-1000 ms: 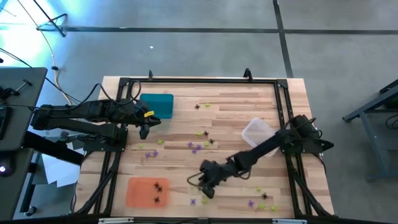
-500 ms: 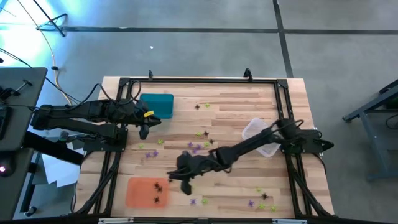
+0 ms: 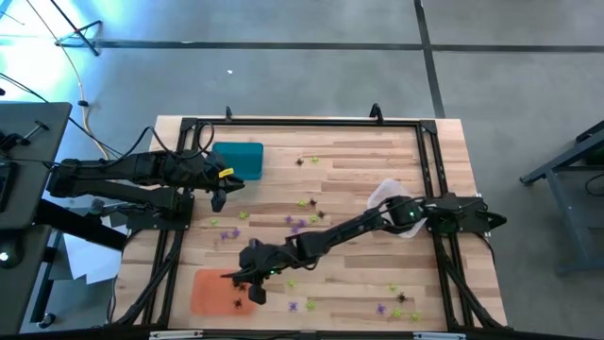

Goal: Sort Halloween decoration
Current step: Put the black spider toy into the orange bin

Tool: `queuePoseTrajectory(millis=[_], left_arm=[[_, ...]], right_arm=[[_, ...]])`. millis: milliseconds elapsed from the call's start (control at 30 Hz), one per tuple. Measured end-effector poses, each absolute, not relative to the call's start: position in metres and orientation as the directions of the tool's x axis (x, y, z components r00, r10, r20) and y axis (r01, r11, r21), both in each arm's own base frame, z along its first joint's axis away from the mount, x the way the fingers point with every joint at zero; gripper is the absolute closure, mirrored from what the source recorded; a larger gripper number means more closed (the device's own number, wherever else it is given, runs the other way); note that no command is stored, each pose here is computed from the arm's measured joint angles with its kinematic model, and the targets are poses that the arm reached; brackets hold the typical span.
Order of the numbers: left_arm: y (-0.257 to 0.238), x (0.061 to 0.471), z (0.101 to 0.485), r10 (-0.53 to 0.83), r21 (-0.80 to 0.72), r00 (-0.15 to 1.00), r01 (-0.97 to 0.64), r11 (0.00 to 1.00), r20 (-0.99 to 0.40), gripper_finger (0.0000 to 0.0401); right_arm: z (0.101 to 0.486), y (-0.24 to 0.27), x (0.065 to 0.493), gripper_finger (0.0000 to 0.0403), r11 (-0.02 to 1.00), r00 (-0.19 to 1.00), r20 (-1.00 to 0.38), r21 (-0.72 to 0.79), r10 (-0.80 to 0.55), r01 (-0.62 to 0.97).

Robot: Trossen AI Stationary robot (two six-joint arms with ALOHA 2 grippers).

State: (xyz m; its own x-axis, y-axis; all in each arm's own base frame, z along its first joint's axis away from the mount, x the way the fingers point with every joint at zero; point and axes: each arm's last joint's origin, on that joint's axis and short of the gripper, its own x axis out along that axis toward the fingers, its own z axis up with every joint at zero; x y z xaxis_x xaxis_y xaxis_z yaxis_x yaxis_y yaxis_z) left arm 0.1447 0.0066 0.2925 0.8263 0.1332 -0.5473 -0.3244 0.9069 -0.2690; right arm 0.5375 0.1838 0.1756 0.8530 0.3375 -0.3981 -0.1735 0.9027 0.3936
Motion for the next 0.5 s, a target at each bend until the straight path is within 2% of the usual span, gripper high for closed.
queuePoseTrajectory(millis=[167, 333, 500], left_arm=[[0.0066, 0.1448, 0.2925, 0.133, -0.269, 0.826, -0.324, 0.907, -0.547, 0.0348], [0.0066, 0.1448, 0.2926, 0.133, -0.269, 0.826, -0.324, 0.907, -0.547, 0.0348], [0.0066, 0.1448, 0.2926, 0.133, -0.270, 0.826, -0.325, 0.907, -0.547, 0.0348]], right_arm=[[0.1728, 0.1838, 0.5372, 0.0402, 0.901, 0.844, -0.414, 0.401, 0.340, -0.167], [0.1724, 0.1854, 0.5363, 0.0402, 0.877, 0.811, -0.416, 0.425, 0.411, -0.226], [0.1715, 0.1852, 0.5359, 0.0370, 0.887, 0.806, -0.426, 0.390, 0.411, -0.247]])
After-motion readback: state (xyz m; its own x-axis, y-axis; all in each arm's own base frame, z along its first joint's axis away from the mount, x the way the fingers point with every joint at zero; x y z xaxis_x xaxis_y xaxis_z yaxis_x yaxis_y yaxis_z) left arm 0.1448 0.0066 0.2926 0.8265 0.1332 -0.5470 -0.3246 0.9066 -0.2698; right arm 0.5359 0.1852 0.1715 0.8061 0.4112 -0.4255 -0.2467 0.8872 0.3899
